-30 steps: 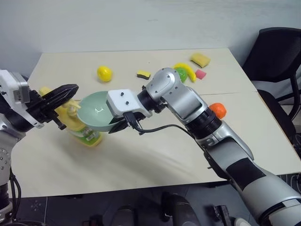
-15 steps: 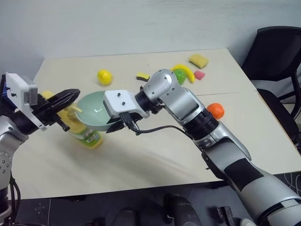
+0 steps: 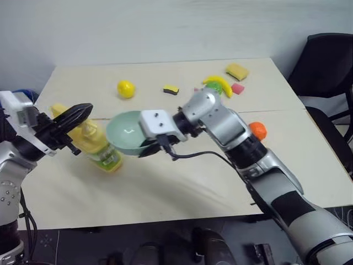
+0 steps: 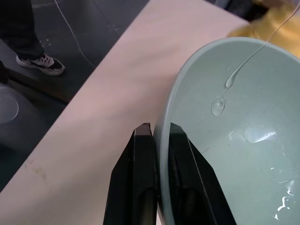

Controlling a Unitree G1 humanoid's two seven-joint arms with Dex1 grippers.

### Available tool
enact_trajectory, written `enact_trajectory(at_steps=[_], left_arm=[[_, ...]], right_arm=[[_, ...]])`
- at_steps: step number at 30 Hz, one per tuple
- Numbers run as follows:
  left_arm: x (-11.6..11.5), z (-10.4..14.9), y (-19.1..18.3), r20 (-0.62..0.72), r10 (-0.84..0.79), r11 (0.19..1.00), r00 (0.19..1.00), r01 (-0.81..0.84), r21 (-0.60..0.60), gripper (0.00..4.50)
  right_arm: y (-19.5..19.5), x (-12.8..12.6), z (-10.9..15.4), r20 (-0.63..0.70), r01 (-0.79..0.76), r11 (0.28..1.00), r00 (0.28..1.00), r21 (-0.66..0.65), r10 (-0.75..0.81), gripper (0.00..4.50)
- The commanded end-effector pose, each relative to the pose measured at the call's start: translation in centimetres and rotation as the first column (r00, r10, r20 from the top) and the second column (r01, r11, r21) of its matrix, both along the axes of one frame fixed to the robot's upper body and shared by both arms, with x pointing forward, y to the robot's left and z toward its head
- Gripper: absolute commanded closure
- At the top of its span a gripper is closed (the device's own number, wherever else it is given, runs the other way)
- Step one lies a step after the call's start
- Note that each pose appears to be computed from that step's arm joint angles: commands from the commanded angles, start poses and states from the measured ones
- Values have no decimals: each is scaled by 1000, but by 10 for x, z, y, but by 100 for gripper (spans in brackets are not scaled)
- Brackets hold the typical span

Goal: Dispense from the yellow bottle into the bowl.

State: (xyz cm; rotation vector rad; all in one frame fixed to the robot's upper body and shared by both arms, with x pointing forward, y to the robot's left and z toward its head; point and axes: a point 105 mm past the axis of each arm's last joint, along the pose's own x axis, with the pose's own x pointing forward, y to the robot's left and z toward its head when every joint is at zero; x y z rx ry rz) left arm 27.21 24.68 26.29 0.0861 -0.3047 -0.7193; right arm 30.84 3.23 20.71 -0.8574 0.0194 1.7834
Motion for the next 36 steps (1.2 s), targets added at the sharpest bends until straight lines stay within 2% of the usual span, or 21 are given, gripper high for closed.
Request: enact_trajectory(at_steps=[1,4,8,10,12,15,16,18,22,24,27,29,32,36], left_arm=[[-23,20,-7,85,-111,992,990,106,62,445],[-38,3,-25,2,-226,967,974,224,120,445],[-60,-37,-51,-141,-333,915,932,355,191,445],[-66,-45,-57,-169,-350,904,921,379,198,445],[-71,-65,-62,-225,-353,892,908,400,213,445],[-67,-84,-60,-235,-302,899,924,358,252,445],[-63,-87,-57,-226,-276,911,934,329,247,450],[-55,-97,-48,-218,-208,936,954,259,239,450],[-58,-130,-33,-276,-135,936,952,214,281,327],[-57,-139,-25,-250,-88,932,964,169,322,263],[-55,-156,-9,-225,10,909,974,86,409,170],[-58,-166,1,-234,51,907,971,53,418,109],[-58,-181,12,-245,132,881,960,-1,473,109],[-54,-184,16,-242,164,890,956,-37,454,109]], right_arm=[[-29,11,-2,47,45,998,998,39,-47,450],[-53,17,-26,-32,109,994,994,27,-108,450],[-88,34,-79,-12,208,978,978,-26,-209,450],[-94,37,-88,-22,226,974,974,-20,-226,450],[-104,45,-102,30,262,965,965,-30,-261,450],[-109,45,-103,65,256,966,964,23,-257,450],[-112,43,-102,75,242,970,967,34,-244,386],[-119,36,-97,63,222,972,972,82,-227,331],[-137,14,-77,33,217,940,972,262,-234,188],[-152,-1,-70,1,238,910,967,340,-254,117],[-181,-14,-67,-71,378,823,920,423,-386,15],[-199,-25,-70,-100,460,773,879,438,-466,0],[-222,-42,-68,-163,539,671,826,510,-539,0],[-242,-64,-77,-162,562,682,814,468,-558,0]])
